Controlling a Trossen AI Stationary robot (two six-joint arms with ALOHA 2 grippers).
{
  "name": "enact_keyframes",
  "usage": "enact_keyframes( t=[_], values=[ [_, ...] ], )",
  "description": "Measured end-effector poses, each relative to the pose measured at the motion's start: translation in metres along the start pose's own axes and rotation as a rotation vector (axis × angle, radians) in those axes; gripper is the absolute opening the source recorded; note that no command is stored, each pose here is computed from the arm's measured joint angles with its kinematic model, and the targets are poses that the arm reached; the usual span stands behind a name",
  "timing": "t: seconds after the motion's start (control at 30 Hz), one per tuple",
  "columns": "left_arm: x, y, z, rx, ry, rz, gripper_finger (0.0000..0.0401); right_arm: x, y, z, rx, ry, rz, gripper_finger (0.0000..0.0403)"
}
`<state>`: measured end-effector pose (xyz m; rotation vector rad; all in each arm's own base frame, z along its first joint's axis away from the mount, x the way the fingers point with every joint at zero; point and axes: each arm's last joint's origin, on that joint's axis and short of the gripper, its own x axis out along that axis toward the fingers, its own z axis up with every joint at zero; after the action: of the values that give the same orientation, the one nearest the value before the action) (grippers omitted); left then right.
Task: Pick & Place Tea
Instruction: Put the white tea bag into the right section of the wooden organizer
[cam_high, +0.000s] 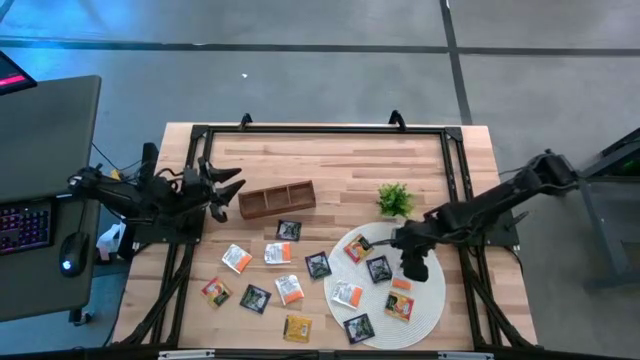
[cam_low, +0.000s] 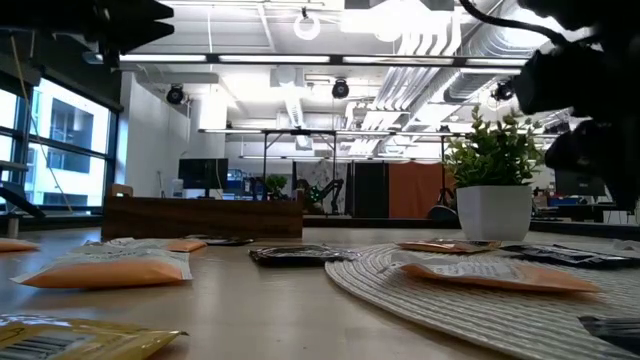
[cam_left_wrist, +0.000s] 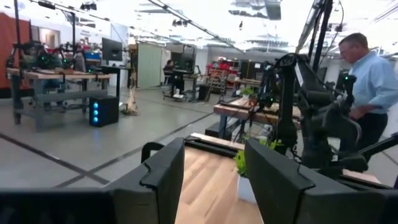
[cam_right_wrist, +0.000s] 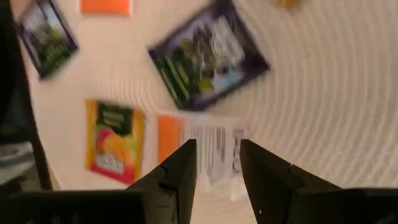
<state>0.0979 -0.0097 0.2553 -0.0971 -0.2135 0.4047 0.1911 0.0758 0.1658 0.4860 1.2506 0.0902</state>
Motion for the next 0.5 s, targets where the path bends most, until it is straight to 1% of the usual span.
enact_keyframes(
  t=[0.13,0.3,0.5],
  values=[
    [0.000,0.000,0.003,-0.007,-0.008,0.001,0.0166,0.009,0.000,-0.002,-0.024,-0.001,-0.085,0.0120],
    [0.000,0.000,0.004,-0.007,-0.008,0.001,0.0165,0.028,-0.001,-0.002,-0.016,0.040,-0.126,0.0120],
    [0.000,0.000,0.004,-0.007,-0.008,0.001,0.0165,0.048,0.000,0.002,-0.003,0.082,-0.097,0.0115]
  ],
)
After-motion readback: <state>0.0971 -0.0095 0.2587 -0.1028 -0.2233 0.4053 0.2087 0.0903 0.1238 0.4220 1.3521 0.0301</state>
